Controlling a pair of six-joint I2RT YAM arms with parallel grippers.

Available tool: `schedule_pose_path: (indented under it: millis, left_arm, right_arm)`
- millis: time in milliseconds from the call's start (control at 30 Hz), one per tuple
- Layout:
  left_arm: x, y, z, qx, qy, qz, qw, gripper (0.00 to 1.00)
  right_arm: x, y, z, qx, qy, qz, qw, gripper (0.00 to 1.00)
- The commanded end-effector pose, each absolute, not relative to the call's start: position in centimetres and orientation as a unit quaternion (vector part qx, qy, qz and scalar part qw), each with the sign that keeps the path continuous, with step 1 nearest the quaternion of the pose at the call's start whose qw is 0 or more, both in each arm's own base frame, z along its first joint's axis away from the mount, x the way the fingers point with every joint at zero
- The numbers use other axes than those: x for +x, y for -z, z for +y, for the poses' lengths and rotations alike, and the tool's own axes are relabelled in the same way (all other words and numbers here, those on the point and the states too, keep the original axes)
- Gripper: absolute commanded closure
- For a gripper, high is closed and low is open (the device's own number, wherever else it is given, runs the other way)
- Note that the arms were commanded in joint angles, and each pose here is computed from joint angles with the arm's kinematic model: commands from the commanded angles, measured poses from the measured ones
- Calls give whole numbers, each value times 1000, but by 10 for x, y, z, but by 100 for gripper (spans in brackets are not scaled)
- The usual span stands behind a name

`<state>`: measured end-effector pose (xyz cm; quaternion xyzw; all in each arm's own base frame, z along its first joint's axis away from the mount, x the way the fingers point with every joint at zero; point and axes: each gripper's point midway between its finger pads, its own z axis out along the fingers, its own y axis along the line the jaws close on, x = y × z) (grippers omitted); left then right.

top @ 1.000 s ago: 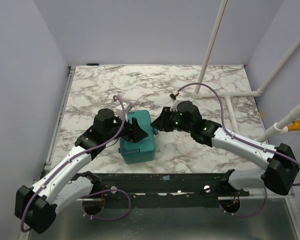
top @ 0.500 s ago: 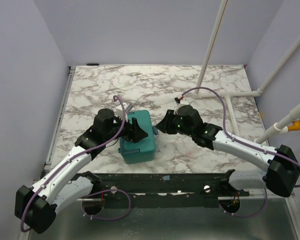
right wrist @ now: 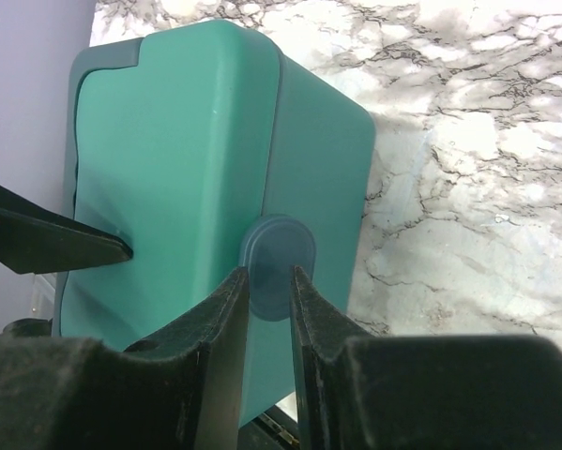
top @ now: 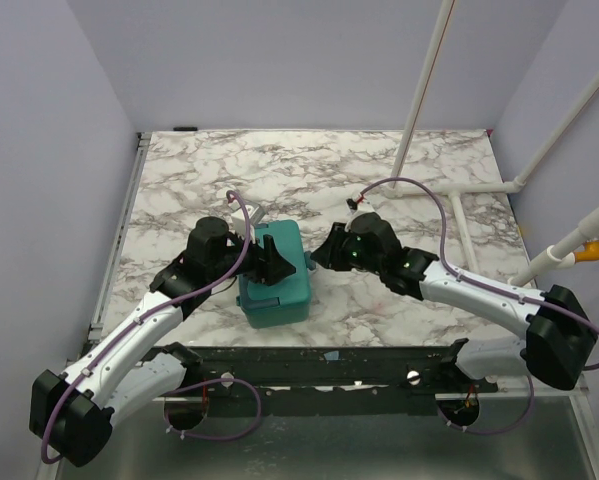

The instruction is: Organize the medicine kit

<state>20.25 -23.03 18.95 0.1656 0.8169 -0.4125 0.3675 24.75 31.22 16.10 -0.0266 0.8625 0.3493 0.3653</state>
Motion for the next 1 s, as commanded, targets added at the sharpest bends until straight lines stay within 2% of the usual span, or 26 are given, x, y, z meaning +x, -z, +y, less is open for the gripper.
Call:
schedule_pose_path:
  millis: [0, 400, 967]
  left_arm:
    - [184, -146, -217, 152, 371, 867, 295, 36]
    - [184, -146, -217, 153, 371, 867, 295, 36]
    - [184, -142, -217, 152, 368, 870, 289, 36]
  right_arm:
    - [247, -154, 317, -27, -354, 863, 361, 74]
    - [248, -153, 327, -35, -368, 858, 357, 74]
    - [236, -133, 331, -15, -395, 860, 323, 81]
